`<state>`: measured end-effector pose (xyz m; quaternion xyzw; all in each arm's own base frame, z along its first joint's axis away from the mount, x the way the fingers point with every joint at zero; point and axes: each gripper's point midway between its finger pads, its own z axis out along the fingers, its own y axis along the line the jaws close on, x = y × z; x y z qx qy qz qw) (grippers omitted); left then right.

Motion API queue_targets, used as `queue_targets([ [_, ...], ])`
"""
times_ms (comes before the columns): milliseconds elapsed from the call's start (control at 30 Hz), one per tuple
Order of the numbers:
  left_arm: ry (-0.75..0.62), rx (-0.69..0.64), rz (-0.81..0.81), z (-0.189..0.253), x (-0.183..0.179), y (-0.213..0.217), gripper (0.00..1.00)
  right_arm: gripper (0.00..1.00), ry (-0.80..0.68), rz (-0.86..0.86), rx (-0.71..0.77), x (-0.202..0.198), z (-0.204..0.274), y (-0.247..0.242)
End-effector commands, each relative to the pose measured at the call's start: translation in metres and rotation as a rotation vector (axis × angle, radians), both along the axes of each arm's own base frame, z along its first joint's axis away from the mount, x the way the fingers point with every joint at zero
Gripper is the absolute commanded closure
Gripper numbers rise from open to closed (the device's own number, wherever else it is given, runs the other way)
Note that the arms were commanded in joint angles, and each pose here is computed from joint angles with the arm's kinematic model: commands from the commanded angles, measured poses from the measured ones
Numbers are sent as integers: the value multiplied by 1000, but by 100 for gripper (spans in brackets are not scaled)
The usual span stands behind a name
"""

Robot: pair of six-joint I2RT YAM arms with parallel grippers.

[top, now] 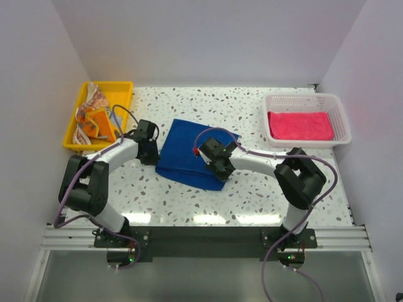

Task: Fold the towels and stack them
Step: Fold the towel

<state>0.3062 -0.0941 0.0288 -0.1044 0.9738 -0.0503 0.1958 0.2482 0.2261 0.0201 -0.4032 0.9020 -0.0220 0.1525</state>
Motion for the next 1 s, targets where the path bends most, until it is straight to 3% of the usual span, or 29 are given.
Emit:
queue_targets([
  [0, -57, -13, 24, 9, 4, 2, 100, 92, 9, -12, 33, -5, 2, 5],
  [300, -146, -20, 35, 55, 17, 2, 100, 96, -116, -32, 50, 14, 55, 5],
  [500, -150, -22, 38, 67, 4, 4, 100, 96, -102, -10, 103, 0, 78, 9],
  [667, -113, -32, 36, 51, -14, 4, 100, 95, -33, 1, 145, -20, 66, 18],
  [967, -25, -32, 24, 7, -39, -1, 100, 94, 48, 4, 85, -29, 9, 17],
])
